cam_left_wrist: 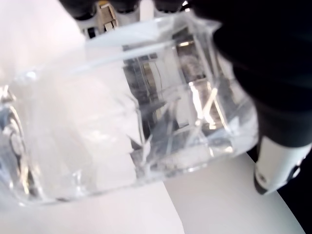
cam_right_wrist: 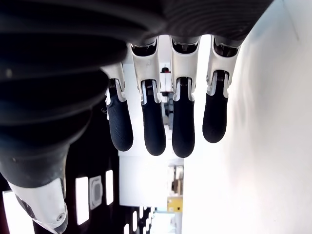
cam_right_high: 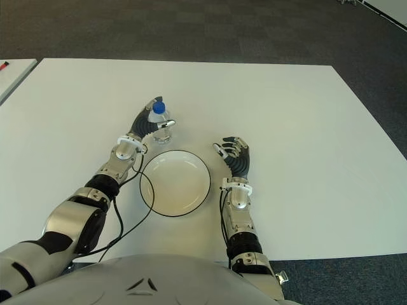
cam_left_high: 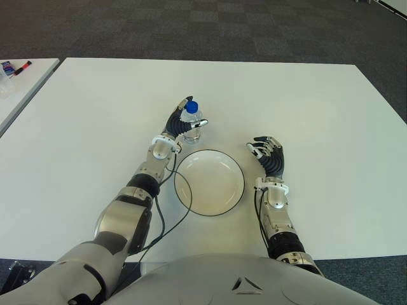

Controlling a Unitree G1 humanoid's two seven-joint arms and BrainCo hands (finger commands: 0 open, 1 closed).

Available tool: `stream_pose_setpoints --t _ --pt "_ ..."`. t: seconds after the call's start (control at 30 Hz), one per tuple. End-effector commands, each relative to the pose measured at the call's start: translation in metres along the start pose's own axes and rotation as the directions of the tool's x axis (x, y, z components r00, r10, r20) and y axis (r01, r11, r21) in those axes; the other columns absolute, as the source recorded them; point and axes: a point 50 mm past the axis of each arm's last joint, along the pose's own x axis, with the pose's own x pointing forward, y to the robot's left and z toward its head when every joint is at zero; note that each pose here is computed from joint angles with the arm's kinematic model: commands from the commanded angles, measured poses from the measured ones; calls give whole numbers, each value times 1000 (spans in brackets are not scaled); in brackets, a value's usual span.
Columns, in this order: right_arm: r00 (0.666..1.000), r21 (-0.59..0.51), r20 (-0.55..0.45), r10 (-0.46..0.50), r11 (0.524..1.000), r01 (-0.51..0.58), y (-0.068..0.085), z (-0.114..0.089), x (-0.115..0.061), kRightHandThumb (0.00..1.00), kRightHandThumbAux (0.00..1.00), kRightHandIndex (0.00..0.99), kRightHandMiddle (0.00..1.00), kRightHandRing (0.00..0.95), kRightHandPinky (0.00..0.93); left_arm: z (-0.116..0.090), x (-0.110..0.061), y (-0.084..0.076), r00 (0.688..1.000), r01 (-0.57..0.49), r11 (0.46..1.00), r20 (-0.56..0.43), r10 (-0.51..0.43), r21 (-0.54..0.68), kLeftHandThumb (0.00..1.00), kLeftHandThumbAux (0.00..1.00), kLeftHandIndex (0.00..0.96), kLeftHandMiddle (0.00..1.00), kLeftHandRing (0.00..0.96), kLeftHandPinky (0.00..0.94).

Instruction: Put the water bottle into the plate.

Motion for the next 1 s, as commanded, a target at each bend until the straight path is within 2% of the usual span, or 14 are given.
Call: stream_pose_setpoints --t 0.03,1.0 --pt "996 -4 -88 -13 1000 13 -4 -16 -11 697 723 419 425 446 453 -12 -6 -5 998 23 1000 -51 -23 -4 0 665 0 54 86 137" --pt "996 5 -85 -11 1000 12 -3 -15 -11 699 723 419 424 441 445 -20 -12 -8 997 24 1000 -72 -24 -3 0 655 0 87 123 170"
